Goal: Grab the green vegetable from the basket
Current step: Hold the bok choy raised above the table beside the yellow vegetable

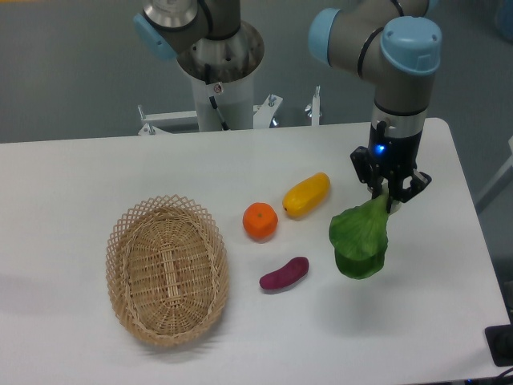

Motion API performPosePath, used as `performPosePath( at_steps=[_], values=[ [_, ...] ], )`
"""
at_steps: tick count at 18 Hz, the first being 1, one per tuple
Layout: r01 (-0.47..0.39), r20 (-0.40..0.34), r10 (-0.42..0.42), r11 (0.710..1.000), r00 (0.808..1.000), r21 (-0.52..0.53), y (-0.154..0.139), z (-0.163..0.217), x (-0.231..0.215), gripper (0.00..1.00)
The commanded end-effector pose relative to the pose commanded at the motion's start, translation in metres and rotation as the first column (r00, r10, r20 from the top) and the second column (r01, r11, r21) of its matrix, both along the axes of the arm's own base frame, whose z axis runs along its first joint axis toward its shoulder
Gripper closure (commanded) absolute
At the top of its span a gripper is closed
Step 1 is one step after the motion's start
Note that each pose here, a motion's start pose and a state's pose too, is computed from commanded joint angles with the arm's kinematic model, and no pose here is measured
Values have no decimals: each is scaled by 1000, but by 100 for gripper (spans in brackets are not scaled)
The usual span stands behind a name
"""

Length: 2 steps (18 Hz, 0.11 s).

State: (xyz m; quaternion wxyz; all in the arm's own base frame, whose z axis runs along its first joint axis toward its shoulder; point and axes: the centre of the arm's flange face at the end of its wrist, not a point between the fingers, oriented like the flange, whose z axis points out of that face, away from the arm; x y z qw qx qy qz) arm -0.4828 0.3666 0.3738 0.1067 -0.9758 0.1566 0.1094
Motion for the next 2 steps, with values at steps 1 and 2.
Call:
performPosePath(
  at_steps=[1, 2],
  values=[
    [0, 0, 0, 1000, 1000, 0, 0, 0, 0, 66],
    [0, 0, 0, 1000, 1000, 0, 0, 0, 0, 66]
  ],
)
